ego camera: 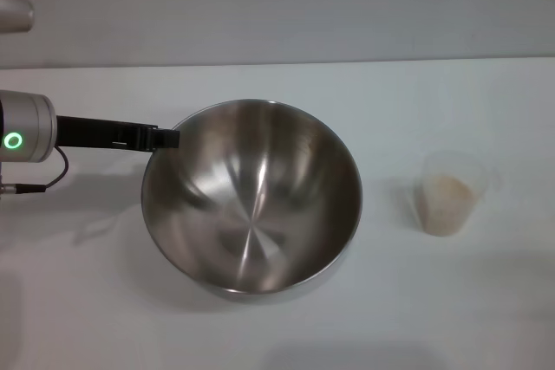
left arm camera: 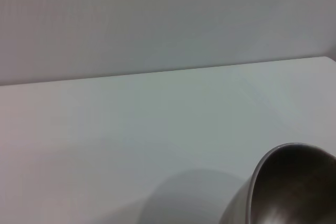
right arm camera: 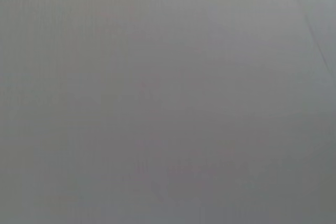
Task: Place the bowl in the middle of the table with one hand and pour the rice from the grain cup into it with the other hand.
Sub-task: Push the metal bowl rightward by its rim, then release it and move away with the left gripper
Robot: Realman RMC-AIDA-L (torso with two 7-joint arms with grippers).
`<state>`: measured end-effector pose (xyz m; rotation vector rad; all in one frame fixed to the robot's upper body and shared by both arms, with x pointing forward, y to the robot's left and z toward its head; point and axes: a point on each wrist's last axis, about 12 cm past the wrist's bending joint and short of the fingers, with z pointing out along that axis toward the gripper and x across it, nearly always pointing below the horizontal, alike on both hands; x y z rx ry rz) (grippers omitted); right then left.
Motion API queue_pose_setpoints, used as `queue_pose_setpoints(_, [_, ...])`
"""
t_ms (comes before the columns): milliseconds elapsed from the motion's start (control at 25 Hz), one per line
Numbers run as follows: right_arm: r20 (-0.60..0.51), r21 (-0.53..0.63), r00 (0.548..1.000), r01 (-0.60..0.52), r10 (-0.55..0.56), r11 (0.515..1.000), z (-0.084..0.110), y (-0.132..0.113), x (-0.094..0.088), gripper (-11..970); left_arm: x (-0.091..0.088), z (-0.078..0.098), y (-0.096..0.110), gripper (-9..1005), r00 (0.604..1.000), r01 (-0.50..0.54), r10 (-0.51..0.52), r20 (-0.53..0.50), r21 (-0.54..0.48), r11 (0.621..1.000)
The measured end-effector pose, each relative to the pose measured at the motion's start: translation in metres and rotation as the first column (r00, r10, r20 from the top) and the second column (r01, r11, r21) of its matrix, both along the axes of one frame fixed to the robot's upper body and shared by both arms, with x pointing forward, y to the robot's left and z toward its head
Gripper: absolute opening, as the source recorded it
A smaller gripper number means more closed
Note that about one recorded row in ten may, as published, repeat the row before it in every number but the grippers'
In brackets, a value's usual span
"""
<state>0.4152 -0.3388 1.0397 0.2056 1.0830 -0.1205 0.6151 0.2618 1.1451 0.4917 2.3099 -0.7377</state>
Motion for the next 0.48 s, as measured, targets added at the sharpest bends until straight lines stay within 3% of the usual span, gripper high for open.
queue_pose_setpoints(480, [-0.013,-0.004,1.000,0.001,-0.001,1.000,-0.001,-0.001,0.001,787,0.001,-0.003,-0.012,64,0.999,0.035,-0.035,0.010,0.033,0.999])
